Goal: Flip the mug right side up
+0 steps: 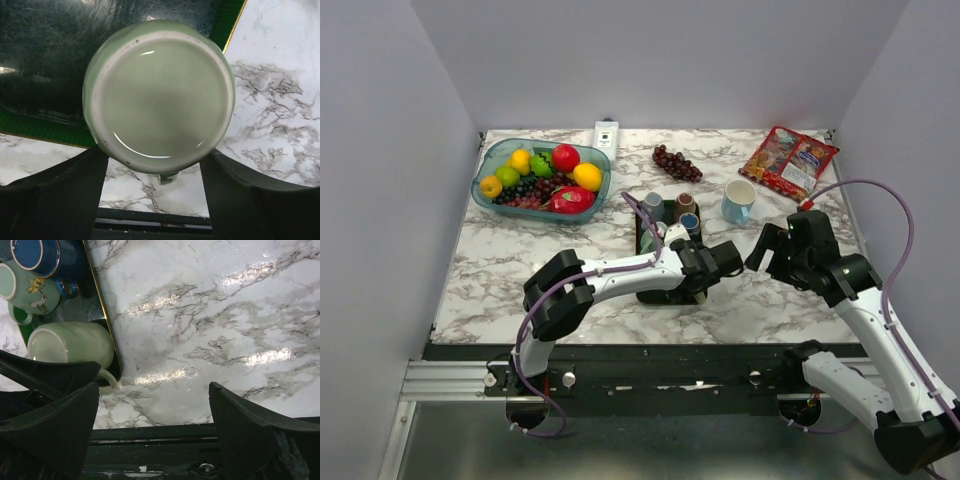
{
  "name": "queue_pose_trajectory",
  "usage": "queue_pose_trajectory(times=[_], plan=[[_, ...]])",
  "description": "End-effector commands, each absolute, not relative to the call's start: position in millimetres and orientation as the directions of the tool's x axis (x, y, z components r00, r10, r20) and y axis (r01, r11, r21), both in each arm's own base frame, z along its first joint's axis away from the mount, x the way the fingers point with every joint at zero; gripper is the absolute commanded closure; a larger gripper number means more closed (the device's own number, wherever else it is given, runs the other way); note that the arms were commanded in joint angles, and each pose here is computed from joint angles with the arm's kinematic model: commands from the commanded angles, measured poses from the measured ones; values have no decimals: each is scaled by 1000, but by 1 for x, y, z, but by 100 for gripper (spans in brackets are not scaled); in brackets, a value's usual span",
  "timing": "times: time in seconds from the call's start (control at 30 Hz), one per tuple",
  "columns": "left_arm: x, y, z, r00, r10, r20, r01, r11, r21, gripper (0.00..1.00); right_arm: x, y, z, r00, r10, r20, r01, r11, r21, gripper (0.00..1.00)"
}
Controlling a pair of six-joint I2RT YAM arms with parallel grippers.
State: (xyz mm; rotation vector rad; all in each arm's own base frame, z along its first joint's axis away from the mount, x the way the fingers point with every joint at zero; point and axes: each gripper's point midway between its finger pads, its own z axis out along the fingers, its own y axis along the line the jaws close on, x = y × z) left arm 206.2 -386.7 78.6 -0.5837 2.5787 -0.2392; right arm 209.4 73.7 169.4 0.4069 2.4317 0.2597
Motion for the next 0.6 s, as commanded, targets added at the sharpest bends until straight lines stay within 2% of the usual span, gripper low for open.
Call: queue_pose_trajectory(times=[0.0,0.2,0.37,0.57], plan=[[217,-370,79,-731,-473,-492,-409,881,-238,26,202,77,171,-739,338,-583,184,934,307,5],[215,-366,81,-735,-458,-500,-402,888,-222,45,198,79,170,-728,343,-594,165,928,334,5],[218,-361,83,-734,-442,-515,-396,895,-205,48,197,78,169,-722,355,-593,174,924,341,5],[224,-359,79,-742,-424,-520,-385,904,-187,46,196,80,167,-723,363,-587,175,919,353,5]])
